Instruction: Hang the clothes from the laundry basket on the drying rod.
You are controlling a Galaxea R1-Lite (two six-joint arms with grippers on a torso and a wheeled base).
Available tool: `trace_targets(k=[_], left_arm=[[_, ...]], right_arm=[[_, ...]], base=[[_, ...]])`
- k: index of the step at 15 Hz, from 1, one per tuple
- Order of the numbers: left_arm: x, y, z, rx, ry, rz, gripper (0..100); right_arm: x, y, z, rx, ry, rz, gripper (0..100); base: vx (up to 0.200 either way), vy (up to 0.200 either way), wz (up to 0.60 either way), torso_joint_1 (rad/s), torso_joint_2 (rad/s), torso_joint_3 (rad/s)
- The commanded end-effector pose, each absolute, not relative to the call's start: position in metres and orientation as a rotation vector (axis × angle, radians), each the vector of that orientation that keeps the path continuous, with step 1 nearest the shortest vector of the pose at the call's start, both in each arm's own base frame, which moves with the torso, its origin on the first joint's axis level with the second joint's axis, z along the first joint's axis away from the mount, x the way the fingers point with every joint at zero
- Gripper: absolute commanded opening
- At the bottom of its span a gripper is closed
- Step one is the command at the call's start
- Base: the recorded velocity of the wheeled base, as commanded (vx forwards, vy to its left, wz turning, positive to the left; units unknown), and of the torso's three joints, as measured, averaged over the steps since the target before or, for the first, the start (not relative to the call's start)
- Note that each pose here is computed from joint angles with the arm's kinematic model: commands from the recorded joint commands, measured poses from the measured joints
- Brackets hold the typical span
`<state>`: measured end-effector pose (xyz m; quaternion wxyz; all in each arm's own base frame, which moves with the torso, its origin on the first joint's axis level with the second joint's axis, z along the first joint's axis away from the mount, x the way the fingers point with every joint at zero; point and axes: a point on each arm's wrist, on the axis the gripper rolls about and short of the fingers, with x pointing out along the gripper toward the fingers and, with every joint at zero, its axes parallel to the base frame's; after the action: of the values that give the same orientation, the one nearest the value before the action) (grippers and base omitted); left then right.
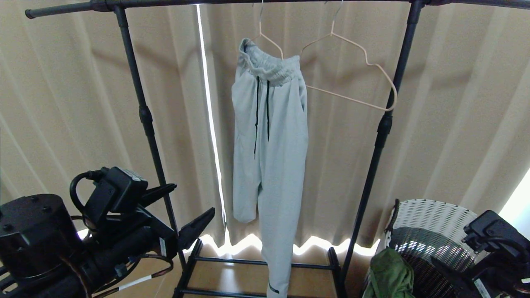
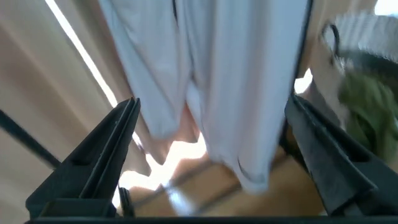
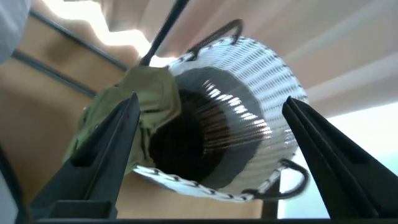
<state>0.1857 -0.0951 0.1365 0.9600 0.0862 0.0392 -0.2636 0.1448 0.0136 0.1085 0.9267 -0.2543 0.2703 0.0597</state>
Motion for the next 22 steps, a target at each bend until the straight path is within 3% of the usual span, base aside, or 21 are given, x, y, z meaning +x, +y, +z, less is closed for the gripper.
trace_targets(k=[1, 4, 7, 9, 10, 22], left_arm=[[0.191, -0.096, 0.119, 0.190, 0.156, -0.533, 100], [0.186, -0.083, 0.139, 0.184, 0.161, -0.485, 100], [0.167, -0.070, 0.167, 0.161, 0.229, -0.486, 100], [0.151, -0.065, 0.182, 0.095, 0.428, -0.568, 100], [0.152, -0.064, 0.179, 0.099, 0.457, -0.561, 100], [0.147, -0.058, 0.176, 0.101, 0.452, -0.542, 100]], right_arm=[[0.158, 0.016, 0.098, -0.524, 0.630, 0.148, 100], [0.170, 0.017, 0.086, -0.494, 0.704, 0.153, 100], [0.172, 0.022, 0.086, -0.472, 0.705, 0.162, 100], [0.177, 0.023, 0.082, -0.477, 0.731, 0.165, 100], [0.180, 0.023, 0.079, -0.479, 0.741, 0.167, 100], [0.202, 0.029, 0.034, -0.499, 0.949, 0.216, 100]], base=[[0.000, 0.000, 0.00, 0.000, 0.00, 0.000], [0.000, 0.000, 0.00, 0.000, 0.00, 0.000], [0.000, 0.000, 0.00, 0.000, 0.00, 0.000], [0.000, 0.000, 0.00, 0.000, 0.00, 0.000], [0.000, 0.000, 0.00, 0.000, 0.00, 0.000], [0.000, 0.000, 0.00, 0.000, 0.00, 0.000]])
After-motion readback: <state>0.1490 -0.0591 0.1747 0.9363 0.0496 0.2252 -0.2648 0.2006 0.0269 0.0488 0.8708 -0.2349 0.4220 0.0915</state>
